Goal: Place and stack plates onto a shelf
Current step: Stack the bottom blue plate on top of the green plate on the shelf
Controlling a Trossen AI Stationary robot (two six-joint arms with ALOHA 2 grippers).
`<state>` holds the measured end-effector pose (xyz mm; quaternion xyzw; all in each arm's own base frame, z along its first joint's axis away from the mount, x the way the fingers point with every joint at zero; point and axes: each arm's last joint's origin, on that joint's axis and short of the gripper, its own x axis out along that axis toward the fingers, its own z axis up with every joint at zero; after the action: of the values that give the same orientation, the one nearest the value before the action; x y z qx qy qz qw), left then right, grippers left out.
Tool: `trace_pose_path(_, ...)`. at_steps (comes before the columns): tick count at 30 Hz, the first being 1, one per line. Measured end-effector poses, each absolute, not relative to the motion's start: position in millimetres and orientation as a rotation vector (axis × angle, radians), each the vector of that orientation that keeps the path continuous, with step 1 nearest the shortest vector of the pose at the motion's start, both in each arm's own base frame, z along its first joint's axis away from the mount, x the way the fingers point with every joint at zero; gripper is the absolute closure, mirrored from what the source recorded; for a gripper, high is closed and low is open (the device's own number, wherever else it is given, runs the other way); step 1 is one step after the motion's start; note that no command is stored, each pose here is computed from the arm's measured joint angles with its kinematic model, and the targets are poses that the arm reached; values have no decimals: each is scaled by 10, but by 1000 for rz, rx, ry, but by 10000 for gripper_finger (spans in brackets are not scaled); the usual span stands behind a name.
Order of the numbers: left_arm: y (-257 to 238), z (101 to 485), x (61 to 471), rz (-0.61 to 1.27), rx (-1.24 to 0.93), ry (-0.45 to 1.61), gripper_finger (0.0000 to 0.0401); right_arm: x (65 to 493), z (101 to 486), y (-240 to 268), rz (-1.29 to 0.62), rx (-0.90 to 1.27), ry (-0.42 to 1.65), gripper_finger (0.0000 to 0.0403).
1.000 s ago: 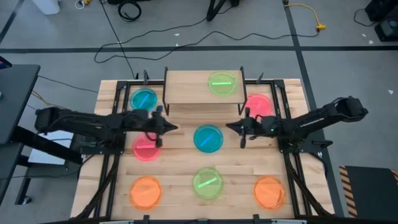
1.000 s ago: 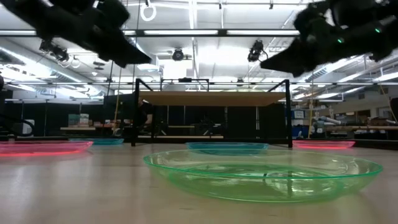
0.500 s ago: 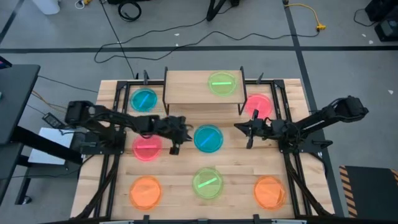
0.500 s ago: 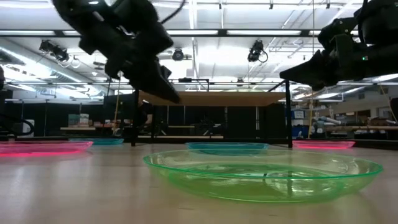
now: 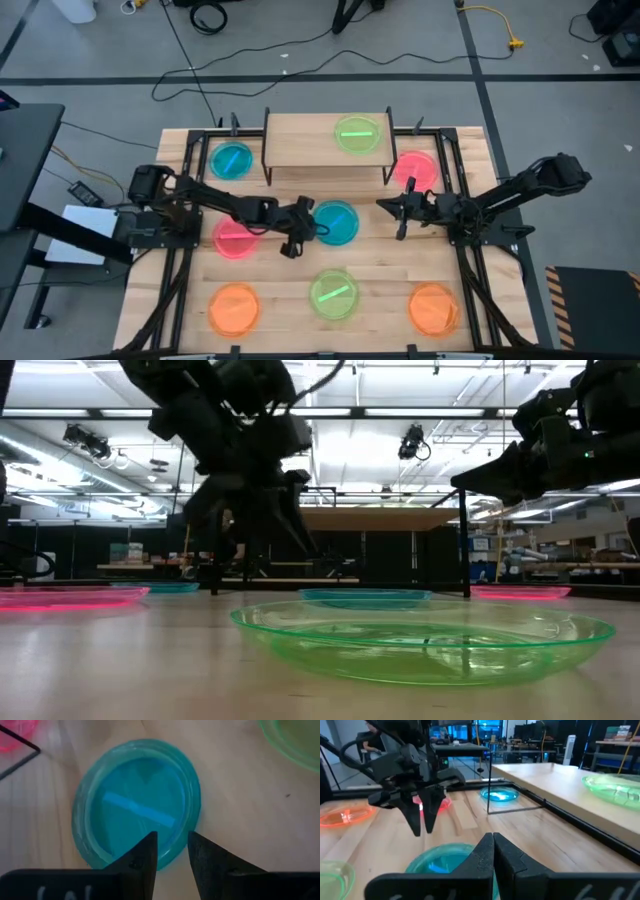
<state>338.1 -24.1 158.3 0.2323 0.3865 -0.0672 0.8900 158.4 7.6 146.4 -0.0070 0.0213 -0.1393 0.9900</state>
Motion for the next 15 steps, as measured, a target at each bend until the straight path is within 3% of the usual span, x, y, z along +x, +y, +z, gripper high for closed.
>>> trace_pose_path(15, -216, 1477, 3452, -178, 487, 901, 284, 1587, 1466, 77, -277, -10, 38, 395)
